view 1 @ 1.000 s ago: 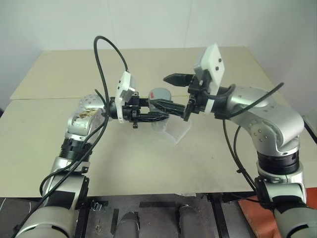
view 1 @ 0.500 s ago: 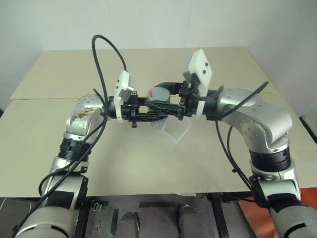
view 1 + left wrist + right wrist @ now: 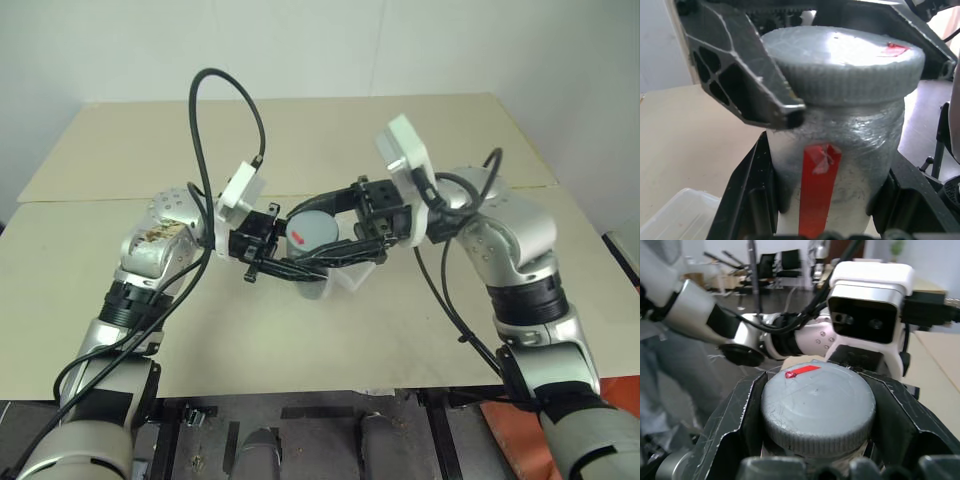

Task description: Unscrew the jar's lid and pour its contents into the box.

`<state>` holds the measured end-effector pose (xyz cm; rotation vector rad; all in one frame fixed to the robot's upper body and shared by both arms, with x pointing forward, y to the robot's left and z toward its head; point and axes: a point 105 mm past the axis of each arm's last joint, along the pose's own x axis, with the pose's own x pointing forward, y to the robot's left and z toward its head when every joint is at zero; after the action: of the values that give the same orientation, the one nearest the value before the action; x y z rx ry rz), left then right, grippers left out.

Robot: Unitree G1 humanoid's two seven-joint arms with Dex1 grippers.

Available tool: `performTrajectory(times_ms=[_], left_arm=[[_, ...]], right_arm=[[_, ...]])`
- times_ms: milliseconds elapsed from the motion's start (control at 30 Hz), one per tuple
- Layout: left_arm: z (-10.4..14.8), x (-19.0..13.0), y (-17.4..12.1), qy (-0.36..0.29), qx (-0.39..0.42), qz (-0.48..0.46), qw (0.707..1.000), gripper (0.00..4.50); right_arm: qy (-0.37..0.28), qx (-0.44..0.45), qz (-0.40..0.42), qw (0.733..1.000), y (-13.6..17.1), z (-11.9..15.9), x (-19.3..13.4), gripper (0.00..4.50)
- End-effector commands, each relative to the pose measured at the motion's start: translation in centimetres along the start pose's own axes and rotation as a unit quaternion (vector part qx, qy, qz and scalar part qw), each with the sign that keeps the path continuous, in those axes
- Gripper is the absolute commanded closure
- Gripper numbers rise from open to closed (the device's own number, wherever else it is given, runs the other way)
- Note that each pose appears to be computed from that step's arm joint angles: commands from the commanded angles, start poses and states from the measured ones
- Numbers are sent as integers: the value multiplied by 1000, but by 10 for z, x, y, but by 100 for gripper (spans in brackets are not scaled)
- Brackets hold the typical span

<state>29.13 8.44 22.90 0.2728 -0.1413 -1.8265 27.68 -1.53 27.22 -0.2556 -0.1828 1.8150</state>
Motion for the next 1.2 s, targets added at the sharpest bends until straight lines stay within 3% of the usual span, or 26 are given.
performTrajectory(times_ms=[33,167,200,567,733,967,1200], left_arm=[[9,8,-7,-7,27,-27,999,258],[7,2,-4,-6,23,2,1000,258],[6,0,-4,-6,21,7,1000,258],[-1,-36,22,8,-2,145,989,258],[-4,-32,36,6,5,185,983,258],[-2,-19,34,-5,8,161,987,258],[0,-22,31,-5,16,161,987,258]], right_arm=[[-5,-50,23,998,1,11,11,140],[-4,-59,-20,998,-8,12,5,15],[-6,-62,-36,997,-10,13,1,4],[19,-88,-196,976,-1,27,-35,4],[22,-89,-261,961,-8,26,-25,4],[44,-86,-278,956,-22,13,0,4],[55,-72,-300,950,-36,6,-2,4]])
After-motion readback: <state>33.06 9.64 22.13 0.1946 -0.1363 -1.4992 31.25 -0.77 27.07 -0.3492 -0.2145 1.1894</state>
